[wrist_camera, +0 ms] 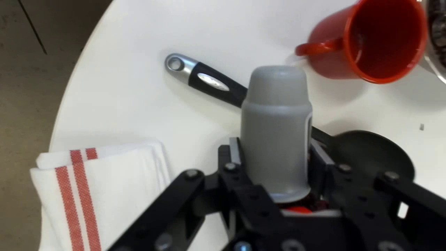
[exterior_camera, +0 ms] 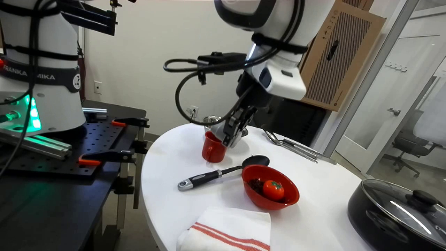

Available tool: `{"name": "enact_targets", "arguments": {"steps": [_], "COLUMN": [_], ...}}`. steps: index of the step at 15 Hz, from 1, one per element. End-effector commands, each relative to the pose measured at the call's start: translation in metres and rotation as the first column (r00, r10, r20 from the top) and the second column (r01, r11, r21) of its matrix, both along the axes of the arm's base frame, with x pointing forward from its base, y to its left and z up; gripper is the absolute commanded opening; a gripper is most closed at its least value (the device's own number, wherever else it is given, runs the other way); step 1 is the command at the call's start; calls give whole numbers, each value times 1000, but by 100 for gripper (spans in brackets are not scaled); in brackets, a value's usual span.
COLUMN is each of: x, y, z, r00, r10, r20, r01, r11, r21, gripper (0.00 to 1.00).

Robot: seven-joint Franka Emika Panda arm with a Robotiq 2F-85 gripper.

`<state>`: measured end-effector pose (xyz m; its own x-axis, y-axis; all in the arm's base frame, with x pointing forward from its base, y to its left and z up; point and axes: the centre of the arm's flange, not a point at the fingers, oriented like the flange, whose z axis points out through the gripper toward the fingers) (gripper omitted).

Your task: Move the grey object backward

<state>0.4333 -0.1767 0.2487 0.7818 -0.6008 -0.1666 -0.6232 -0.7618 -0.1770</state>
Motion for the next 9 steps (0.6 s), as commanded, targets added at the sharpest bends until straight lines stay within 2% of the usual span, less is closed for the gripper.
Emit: {"name": "enact_targets", "arguments": {"steps": [1, 4, 6, 9], "x": [14, 35, 51, 68], "y": [15, 42, 60, 84], "z": [41, 52, 56, 61], "r00": [992, 962, 925, 872], "r10": [-70, -136, -194, -276], "r20": [109, 237, 327, 404], "r01": [64, 111, 148, 197], "r11": [996, 987, 976, 954], "r21": [59, 114, 160, 226], "gripper": [19, 19, 19, 19]}}
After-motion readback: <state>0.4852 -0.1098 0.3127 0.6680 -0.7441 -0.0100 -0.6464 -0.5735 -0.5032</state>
